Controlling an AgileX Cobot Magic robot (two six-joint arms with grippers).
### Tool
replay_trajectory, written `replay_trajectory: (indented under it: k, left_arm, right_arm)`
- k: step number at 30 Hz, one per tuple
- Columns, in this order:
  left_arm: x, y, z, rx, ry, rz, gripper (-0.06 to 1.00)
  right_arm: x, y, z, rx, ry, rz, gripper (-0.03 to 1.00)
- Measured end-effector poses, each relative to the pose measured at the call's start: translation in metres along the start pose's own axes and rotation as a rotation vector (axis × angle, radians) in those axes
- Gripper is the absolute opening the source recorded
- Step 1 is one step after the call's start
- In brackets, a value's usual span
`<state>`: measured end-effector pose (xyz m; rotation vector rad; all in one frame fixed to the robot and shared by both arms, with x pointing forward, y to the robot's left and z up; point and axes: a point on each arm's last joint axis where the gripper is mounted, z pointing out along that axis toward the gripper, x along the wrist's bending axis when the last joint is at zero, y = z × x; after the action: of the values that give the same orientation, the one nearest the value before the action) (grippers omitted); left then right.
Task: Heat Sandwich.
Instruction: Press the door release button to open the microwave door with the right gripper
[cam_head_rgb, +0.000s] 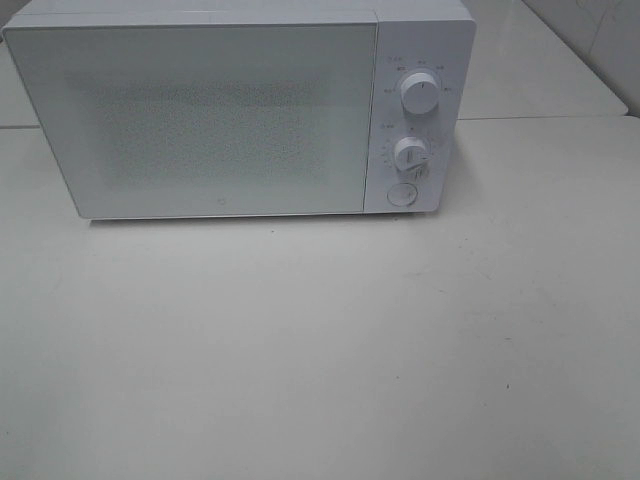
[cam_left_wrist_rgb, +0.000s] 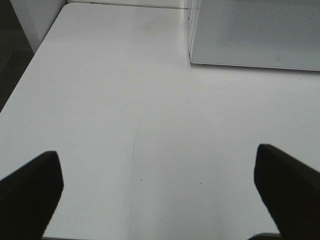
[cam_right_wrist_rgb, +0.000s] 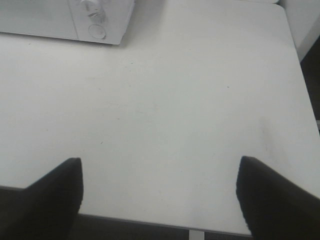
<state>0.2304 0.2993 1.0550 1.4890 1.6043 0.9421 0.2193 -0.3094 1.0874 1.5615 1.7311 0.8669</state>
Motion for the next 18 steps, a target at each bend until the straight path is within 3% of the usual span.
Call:
replay_trajectory:
  k: [7, 18]
  left_arm:
    - [0.000, 0.000, 0.000, 0.000, 0.000, 0.000, 0.96]
    - [0.000, 0.000, 0.000, 0.000, 0.000, 0.000, 0.96]
  right_arm:
    - [0.003, -0.022, 0.015, -0.083, -0.091, 0.077, 0.77]
    - [0.005, -0.024, 0.032, -0.100, -0.081, 0.098, 0.77]
